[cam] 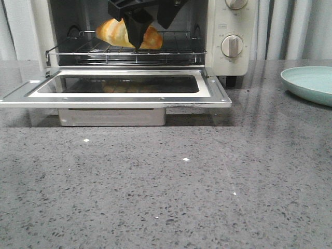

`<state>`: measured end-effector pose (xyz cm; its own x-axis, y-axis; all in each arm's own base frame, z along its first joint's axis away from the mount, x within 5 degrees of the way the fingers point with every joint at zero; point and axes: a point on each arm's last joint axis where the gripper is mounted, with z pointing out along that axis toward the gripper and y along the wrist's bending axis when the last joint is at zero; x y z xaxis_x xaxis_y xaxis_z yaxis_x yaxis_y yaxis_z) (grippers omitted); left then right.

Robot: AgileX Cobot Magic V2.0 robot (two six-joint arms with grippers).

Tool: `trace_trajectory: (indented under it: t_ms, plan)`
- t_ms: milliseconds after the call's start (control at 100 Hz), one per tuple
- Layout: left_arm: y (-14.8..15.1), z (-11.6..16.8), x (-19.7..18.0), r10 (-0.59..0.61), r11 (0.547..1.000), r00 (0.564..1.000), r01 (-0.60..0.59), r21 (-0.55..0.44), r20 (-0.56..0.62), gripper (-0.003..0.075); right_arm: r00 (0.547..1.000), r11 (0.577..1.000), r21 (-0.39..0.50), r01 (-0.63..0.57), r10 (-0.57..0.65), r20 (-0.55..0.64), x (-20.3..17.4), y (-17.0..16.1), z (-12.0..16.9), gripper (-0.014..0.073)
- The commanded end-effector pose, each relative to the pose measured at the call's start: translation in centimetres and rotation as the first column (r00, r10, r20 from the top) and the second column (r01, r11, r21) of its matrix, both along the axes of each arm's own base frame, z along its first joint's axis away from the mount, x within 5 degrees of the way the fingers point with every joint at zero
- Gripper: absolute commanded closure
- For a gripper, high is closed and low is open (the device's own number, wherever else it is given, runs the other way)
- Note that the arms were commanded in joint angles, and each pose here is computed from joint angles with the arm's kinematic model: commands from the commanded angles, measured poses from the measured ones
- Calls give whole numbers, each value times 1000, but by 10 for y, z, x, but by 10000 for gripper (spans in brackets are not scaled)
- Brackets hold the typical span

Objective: Put bread in oven
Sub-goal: 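Carry the croissant into the oven and lower it onto the rack, then open the right gripper and withdraw it from the oven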

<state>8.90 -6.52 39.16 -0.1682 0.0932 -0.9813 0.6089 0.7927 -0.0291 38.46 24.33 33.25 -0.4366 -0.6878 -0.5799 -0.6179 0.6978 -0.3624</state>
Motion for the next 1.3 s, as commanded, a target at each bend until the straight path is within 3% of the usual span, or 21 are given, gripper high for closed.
trace_trajectory:
  t_ms: [0,200,270,390,540,650,740,870,1020,1290]
  plan:
    - [1,15,-1,11,997,998,-7,-74,62,741,992,998,70,-7,-1,124,-11,-9,46,74]
    - [2,17,-2,15,996,997,-8,-94,76,742,997,989,148,7,-18,75,-35,-11,68,79]
    - [4,21,-6,22,994,994,-10,-112,104,742,998,985,175,1,-12,65,-45,-13,79,123]
    - [12,24,-17,35,992,987,-15,-124,158,742,1000,969,246,-13,8,24,-66,-17,96,327]
    - [26,14,-34,69,995,965,-47,-91,255,742,997,961,277,-7,28,-72,-100,-35,105,668]
    - [34,-7,-43,90,995,948,-73,-66,306,742,999,949,316,-20,28,-23,-137,-62,111,641]
    - [37,-25,-48,97,994,943,-78,-71,317,742,994,922,382,-64,25,105,-177,-93,120,641]
    - [39,-48,-51,95,995,948,-80,-62,304,742,963,908,401,-122,11,269,-235,-140,97,641]
    - [38,-59,-49,91,996,955,-81,-45,282,741,877,905,381,-190,-18,480,-303,-197,58,642]
    - [37,-60,-50,88,995,958,-76,-57,271,741,732,868,469,-164,-212,648,-369,-254,18,641]
